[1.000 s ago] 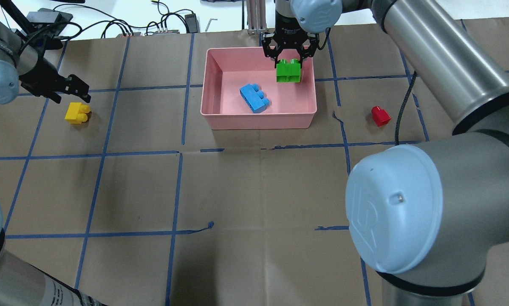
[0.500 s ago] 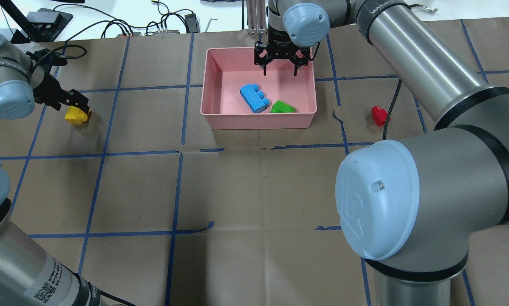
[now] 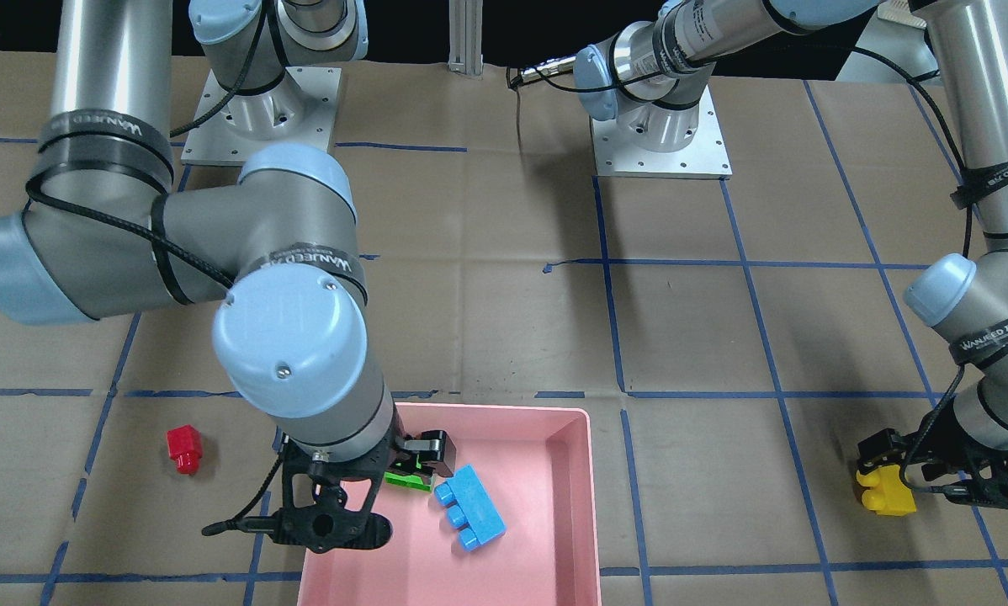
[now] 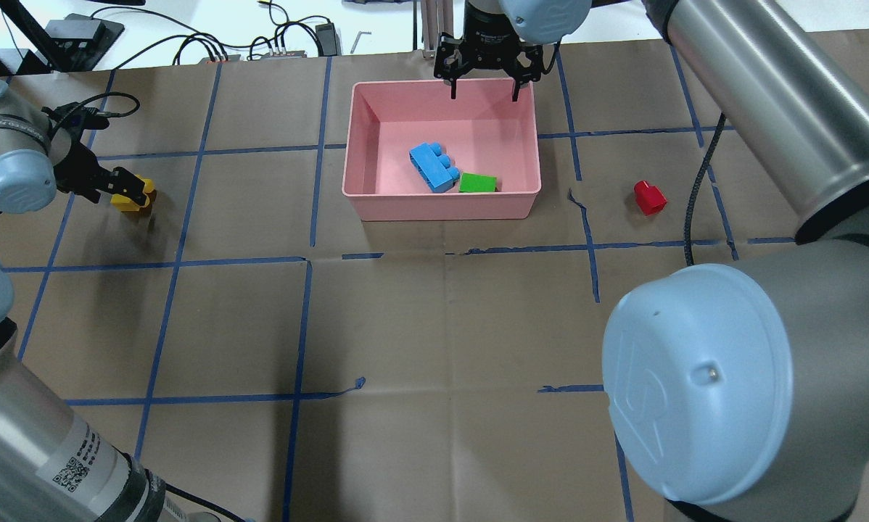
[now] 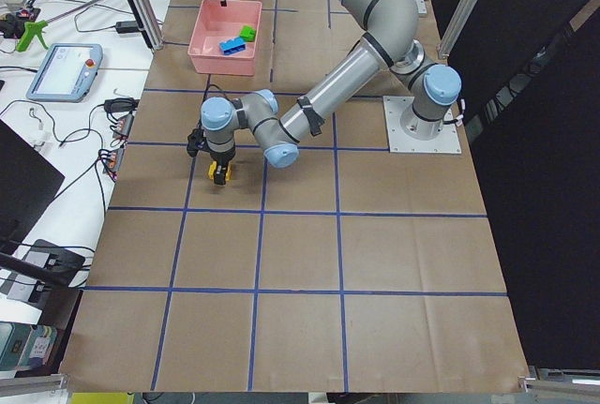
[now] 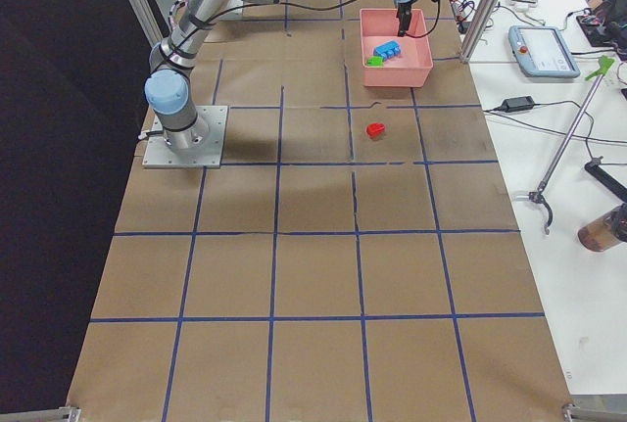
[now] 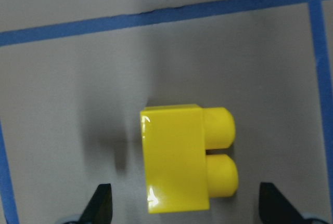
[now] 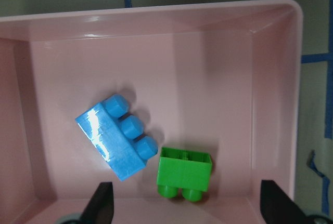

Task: Put all blocks into box

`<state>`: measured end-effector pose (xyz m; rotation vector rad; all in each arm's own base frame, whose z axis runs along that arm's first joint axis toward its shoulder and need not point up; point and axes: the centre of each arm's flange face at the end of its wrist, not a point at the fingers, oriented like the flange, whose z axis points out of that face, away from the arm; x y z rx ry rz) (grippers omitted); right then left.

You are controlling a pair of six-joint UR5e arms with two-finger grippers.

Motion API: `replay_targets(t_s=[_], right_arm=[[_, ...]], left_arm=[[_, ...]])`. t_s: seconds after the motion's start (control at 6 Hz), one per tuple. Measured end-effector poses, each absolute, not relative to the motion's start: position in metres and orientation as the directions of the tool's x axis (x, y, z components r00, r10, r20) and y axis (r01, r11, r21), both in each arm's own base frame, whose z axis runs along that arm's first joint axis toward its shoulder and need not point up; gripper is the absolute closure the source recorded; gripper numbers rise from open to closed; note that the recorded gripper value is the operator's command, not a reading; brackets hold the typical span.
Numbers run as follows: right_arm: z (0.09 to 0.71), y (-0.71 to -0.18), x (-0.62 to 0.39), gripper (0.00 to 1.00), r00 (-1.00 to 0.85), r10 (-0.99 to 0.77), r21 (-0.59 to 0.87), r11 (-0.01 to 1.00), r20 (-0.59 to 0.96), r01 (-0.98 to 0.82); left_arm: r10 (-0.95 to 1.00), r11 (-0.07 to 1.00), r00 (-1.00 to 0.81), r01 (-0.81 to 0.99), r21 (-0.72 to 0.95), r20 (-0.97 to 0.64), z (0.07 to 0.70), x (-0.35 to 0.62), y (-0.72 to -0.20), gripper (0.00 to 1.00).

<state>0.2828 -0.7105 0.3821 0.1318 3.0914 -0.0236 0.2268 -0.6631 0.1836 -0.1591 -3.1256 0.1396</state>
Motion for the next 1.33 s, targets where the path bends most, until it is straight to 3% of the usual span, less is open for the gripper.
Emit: replay_targets(t_s=[0.33,0.67,0.83,1.0,1.17,1.33], right_arm=[[0.415,-0.707,0.196,0.01,-0.996,0.078,-0.008,0.997,-0.039,0.078],[0.421,-0.678,0.093,0.01,-0.998,-0.048,0.012,0.999,-0.039,-0.049],[0.419,-0.659,0.047,0.01,-0.994,-0.096,0.022,0.995,-0.045,-0.097],[0.408,-0.646,0.007,0.01,-0.988,-0.145,0.019,0.989,-0.049,-0.146],[0.395,-0.643,-0.016,0.01,-0.980,-0.194,-0.018,0.981,-0.037,-0.194],[0.374,-0.650,-0.022,0.01,-0.973,-0.229,-0.048,0.972,-0.023,-0.228]], left_arm=[[0.078,0.993,-0.997,0.076,-0.088,0.014,0.180,0.227,-0.664,0.01],[0.055,0.995,-0.998,0.053,-0.086,0.024,0.176,0.226,-0.664,0.24],[0.042,0.996,-0.999,0.040,-0.084,0.028,0.174,0.226,-0.664,0.45],[0.017,0.996,-0.999,0.014,-0.086,0.033,0.174,0.225,-0.665,0.77],[-0.007,0.996,-0.999,-0.010,-0.089,0.037,0.176,0.224,-0.665,1.00],[-0.028,0.995,-0.999,-0.031,-0.092,0.034,0.182,0.222,-0.664,1.00]])
